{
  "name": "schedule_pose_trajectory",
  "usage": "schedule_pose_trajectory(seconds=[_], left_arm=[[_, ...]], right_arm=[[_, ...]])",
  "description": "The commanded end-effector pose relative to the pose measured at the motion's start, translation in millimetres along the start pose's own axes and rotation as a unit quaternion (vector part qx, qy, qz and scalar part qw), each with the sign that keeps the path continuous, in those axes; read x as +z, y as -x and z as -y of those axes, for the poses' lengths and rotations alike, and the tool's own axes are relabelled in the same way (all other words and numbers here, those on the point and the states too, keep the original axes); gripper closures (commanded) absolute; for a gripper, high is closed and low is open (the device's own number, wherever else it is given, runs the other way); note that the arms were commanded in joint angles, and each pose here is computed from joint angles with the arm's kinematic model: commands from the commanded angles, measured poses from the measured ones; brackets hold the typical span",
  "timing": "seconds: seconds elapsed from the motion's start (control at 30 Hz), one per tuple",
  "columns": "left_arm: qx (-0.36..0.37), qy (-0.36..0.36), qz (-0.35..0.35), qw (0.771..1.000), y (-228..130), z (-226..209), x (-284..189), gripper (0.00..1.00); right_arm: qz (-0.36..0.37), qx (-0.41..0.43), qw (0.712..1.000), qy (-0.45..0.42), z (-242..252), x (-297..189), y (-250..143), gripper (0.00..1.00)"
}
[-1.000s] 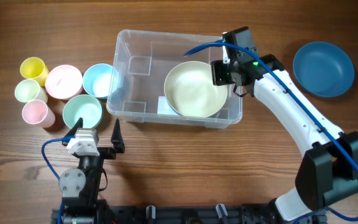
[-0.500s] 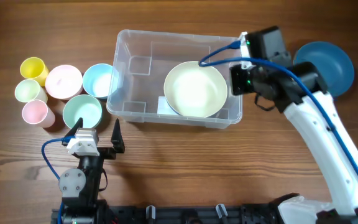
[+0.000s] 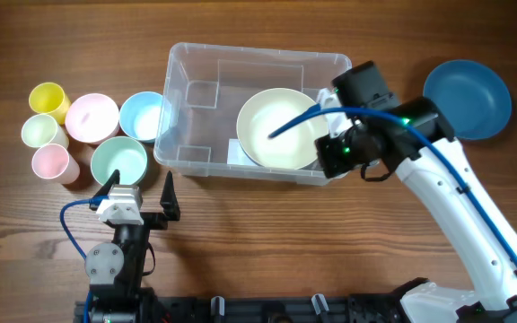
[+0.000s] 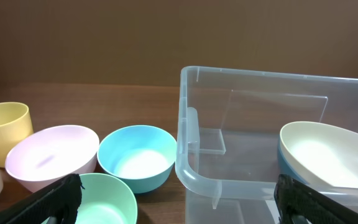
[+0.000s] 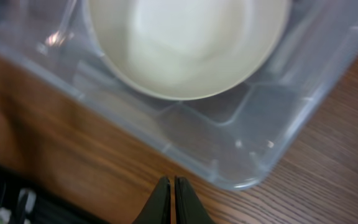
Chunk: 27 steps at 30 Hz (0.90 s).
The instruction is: Pack container
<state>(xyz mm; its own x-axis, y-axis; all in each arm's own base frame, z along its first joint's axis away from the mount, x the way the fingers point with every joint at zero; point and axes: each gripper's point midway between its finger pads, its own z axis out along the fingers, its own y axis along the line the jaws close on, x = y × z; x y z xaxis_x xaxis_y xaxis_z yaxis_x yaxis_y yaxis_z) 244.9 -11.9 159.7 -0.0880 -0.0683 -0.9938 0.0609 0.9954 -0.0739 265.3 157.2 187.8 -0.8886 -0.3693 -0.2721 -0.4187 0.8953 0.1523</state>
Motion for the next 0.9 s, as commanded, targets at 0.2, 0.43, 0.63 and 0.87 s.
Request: schedule_pose_trajectory(seconds=[0.2,0.43,0.63,0.87], left_arm=[[0.008,-0.007,0.001,1.0,-2,2,0,0.0],[0.008,-0.007,0.001,1.0,-2,2,0,0.0],[0.008,-0.007,0.001,1.0,-2,2,0,0.0],[0.008,-0.007,0.001,1.0,-2,2,0,0.0]], right_arm=[[-0.064,-0.084,0.994,0.03,-30,27,-35,0.96],[-0.07,-0.081,0.994,0.026,-23,61,-47,0.96],[-0.062,-0.065,0.996,-0.028,-5,63,-42,0.96],[-0.057,-0.059,0.996,-0.036,-2,65,-38,0.95]])
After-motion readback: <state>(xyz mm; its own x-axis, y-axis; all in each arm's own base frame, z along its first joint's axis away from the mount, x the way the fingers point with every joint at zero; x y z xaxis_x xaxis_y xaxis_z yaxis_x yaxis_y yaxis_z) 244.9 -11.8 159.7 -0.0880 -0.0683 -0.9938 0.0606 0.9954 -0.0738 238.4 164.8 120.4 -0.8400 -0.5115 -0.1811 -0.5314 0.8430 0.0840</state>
